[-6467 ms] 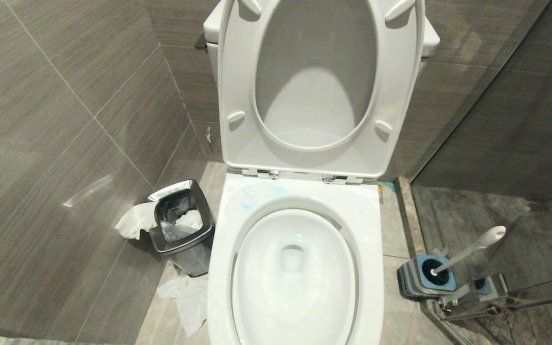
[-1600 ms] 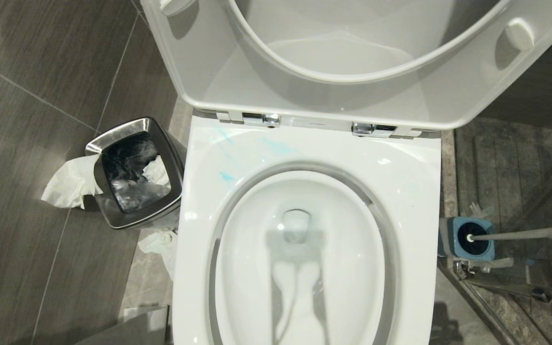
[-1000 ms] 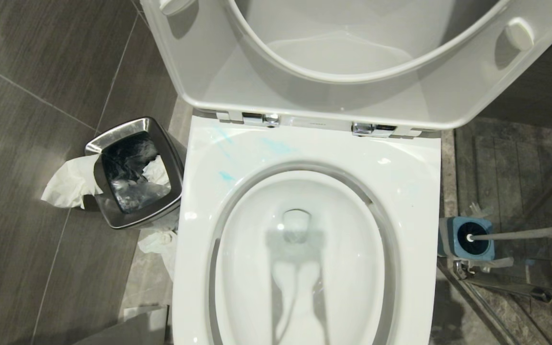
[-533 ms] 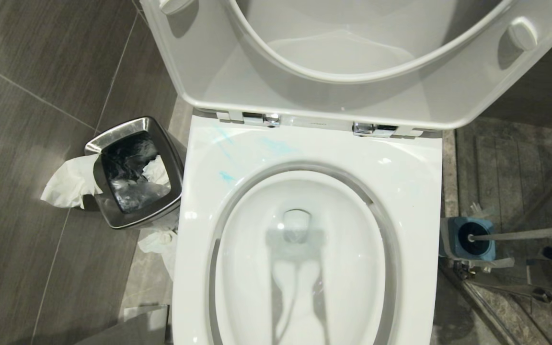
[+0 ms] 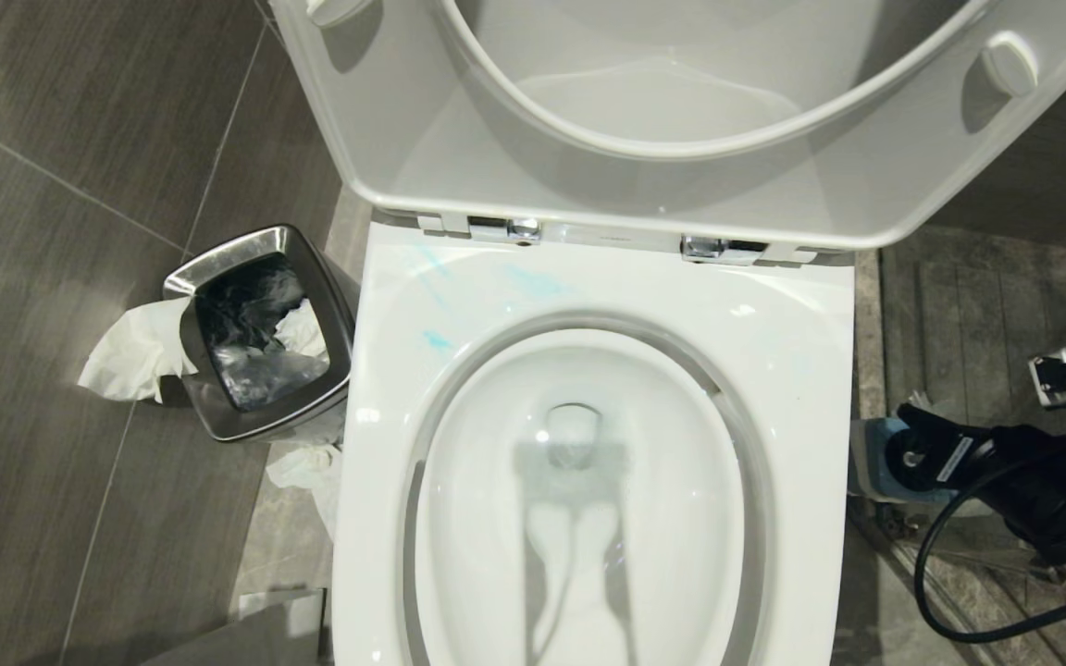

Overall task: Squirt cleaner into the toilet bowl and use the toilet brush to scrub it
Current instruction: Pour in the cleaning agent

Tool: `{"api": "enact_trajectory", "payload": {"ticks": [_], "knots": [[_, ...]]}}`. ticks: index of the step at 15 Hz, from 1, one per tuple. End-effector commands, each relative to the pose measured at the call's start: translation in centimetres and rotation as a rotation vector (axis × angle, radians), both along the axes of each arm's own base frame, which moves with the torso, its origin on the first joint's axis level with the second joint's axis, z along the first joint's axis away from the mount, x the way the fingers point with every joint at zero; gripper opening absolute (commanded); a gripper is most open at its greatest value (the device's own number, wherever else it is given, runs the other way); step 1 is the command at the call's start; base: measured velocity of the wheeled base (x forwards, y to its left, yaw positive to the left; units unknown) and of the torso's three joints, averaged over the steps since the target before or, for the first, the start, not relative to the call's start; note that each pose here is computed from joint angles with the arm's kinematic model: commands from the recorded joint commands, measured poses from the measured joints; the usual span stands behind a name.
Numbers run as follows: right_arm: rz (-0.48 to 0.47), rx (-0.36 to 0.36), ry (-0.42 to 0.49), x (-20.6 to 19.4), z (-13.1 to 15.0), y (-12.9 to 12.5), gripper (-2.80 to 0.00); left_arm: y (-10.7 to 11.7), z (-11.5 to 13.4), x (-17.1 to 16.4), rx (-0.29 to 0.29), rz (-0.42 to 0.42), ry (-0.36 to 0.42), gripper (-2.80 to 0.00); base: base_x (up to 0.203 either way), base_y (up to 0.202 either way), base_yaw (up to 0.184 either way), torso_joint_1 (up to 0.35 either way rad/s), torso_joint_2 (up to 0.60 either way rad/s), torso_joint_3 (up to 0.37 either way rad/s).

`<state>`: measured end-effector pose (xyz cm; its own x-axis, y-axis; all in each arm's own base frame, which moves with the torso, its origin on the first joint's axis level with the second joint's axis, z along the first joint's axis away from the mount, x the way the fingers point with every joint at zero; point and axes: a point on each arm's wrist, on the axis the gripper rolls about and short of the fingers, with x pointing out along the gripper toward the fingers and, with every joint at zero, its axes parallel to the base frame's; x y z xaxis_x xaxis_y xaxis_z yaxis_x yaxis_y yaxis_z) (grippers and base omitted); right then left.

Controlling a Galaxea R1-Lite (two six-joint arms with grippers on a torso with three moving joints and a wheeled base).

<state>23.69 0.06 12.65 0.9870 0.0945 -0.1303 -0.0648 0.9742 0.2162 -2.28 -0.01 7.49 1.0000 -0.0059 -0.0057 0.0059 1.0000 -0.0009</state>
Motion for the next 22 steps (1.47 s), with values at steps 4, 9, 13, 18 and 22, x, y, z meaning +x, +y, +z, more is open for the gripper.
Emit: {"api": "enact_trajectory", "payload": {"ticks": [4,9,13,18,22], "knots": [[-0.008,0.007,-0.012,3.8,-4.0,-0.4,-2.80,0.0,-0.1,0.0,-0.001,0.000,0.005,-2.80,0.000,0.000,0.000,0.000,0.00,0.000],[-0.018,0.013,-0.036,5.3,-4.1,-0.7,-2.80,0.0,-0.1,0.0,-0.001,0.000,0.005,-2.80,0.000,0.000,0.000,0.000,0.00,0.000],[-0.018,0.016,-0.035,5.9,-4.3,-0.6,-2.80,0.0,-0.1,0.0,-0.001,0.000,0.005,-2.80,0.000,0.000,0.000,0.000,0.00,0.000],[-0.016,0.008,-0.042,6.3,-4.4,-0.6,0.00,0.0,-0.1,0.0,-0.001,0.000,0.005,-2.80,0.000,0.000,0.000,0.000,0.00,0.000],[-0.010,0.009,-0.036,7.3,-5.1,-0.7,0.00,0.0,-0.1,0.0,-0.001,0.000,0.005,-2.80,0.000,0.000,0.000,0.000,0.00,0.000]]}}
